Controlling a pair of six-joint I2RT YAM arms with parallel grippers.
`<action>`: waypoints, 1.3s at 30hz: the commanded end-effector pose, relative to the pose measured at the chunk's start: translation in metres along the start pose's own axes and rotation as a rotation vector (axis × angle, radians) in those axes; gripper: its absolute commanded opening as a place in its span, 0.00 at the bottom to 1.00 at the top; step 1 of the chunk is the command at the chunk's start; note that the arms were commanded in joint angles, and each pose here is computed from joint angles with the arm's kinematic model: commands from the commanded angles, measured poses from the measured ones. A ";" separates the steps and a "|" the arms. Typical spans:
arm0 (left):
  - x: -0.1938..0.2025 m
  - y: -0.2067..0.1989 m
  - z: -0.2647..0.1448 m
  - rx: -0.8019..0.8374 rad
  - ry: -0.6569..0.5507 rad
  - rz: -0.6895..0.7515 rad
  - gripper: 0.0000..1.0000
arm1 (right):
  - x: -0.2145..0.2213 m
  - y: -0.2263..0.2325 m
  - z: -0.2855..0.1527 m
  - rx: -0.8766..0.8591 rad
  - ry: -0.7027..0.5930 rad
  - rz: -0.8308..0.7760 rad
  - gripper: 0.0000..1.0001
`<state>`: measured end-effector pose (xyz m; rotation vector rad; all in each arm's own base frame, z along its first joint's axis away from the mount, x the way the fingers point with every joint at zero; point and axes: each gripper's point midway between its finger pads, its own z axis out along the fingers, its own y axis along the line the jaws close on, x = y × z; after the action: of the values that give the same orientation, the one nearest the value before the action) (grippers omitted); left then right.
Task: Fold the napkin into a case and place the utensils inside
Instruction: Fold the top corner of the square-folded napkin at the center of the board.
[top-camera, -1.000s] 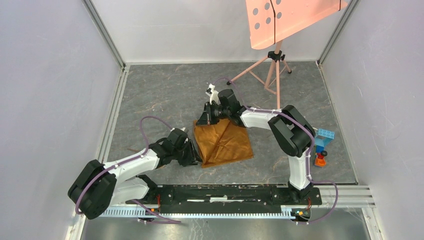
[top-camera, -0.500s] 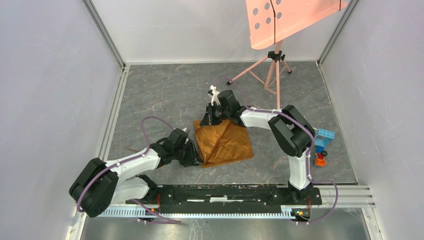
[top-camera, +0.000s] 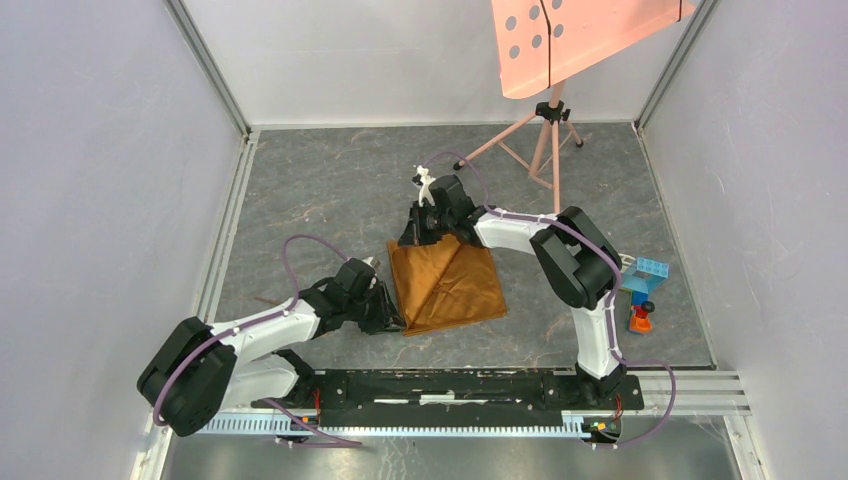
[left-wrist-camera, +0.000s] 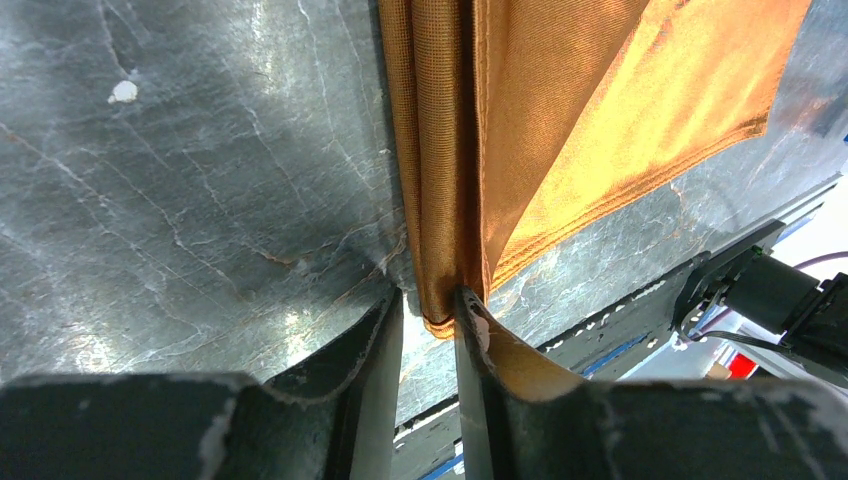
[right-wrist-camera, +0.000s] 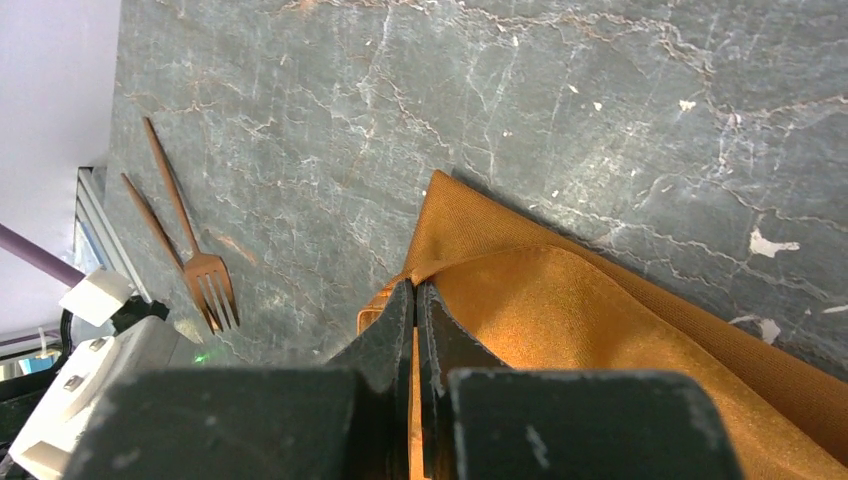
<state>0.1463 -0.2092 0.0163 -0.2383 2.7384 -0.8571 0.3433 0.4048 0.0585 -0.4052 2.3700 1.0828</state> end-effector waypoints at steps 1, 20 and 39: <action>0.015 0.034 0.002 -0.106 0.037 0.023 0.33 | -0.015 0.005 -0.001 0.003 -0.031 -0.033 0.00; 0.016 0.034 0.004 -0.101 0.041 0.031 0.33 | 0.079 -0.047 -0.177 0.146 -0.005 -0.027 0.00; 0.016 0.025 -0.002 -0.071 0.055 0.045 0.37 | 0.138 -0.105 -0.226 0.377 0.096 -0.018 0.00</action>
<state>0.1452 -0.2102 0.0172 -0.2314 2.7329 -0.8746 0.2057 0.1660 0.0452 -0.3350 2.5710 0.6619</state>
